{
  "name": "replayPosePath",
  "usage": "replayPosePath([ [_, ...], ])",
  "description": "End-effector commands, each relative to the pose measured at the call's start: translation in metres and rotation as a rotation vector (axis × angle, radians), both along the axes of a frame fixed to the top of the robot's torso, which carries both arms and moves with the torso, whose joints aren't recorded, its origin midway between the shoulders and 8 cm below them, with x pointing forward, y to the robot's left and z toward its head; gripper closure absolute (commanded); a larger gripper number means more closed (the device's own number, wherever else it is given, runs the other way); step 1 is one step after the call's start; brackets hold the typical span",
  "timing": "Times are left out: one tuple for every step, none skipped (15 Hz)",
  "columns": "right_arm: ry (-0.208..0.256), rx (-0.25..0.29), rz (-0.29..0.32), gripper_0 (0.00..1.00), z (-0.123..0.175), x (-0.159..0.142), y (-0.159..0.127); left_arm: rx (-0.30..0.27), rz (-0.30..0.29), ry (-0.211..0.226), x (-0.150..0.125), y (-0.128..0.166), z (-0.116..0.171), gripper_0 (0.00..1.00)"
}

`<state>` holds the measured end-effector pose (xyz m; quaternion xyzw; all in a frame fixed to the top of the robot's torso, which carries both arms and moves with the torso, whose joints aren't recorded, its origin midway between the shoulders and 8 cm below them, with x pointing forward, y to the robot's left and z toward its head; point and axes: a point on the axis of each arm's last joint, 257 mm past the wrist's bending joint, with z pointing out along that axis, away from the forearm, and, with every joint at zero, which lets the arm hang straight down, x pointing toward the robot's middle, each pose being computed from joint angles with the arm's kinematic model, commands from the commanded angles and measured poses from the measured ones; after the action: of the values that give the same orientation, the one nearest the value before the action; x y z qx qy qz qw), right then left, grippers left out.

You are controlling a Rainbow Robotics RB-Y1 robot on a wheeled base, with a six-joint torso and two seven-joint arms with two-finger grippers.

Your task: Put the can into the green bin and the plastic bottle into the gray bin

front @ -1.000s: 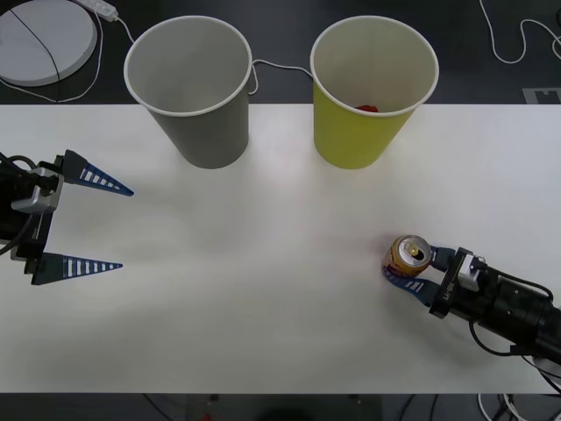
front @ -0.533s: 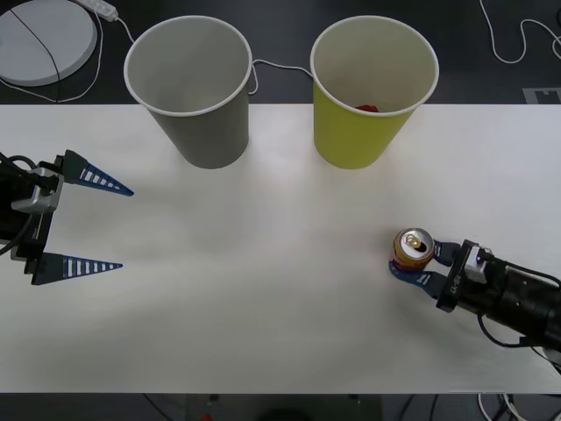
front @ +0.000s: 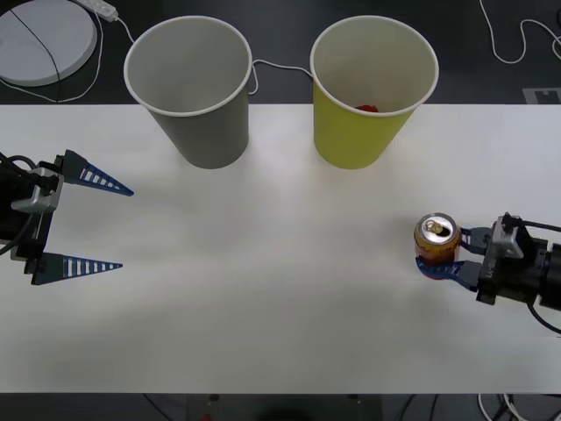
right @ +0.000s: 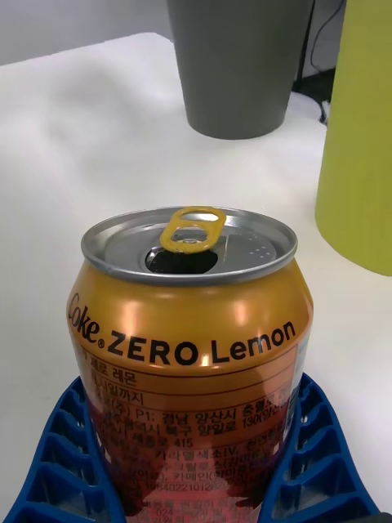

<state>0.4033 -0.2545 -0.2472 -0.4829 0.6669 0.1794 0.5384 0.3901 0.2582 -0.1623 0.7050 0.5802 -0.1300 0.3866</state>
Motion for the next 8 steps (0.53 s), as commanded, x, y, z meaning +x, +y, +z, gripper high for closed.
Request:
replayPosePath([
  [0.079, -0.071, -0.076, 1.00, 0.030, -0.009, -0.004, 0.000, 0.000, 0.000, 0.000, 0.000, 0.000, 0.00],
  [0.105, -0.085, -0.101, 1.00, 0.039, -0.011, -0.004, 0.000, 0.000, 0.000, 0.000, 0.000, 0.000, 0.00],
  [0.138, -0.091, -0.120, 1.00, 0.048, -0.015, -0.003, 0.000, 0.000, 0.000, 0.000, 0.000, 0.000, 0.00],
  [0.168, -0.095, -0.137, 1.00, 0.055, -0.019, -0.003, 0.000, 0.000, 0.000, 0.000, 0.000, 0.000, 0.00],
  [0.187, -0.109, -0.153, 1.00, 0.063, -0.022, -0.005, 0.000, 0.000, 0.000, 0.000, 0.000, 0.000, 0.00],
  [0.219, -0.127, -0.172, 1.00, 0.072, -0.028, -0.006, 0.000, 0.000, 0.000, 0.000, 0.000, 0.000, 0.00],
  [0.245, -0.141, -0.195, 1.00, 0.082, -0.033, -0.007, 0.000, 0.000, 0.000, 0.000, 0.000, 0.000, 0.00],
  [0.266, -0.150, -0.212, 1.00, 0.090, -0.036, -0.008, 0.000, 0.000, 0.000, 0.000, 0.000, 0.000, 0.00],
])
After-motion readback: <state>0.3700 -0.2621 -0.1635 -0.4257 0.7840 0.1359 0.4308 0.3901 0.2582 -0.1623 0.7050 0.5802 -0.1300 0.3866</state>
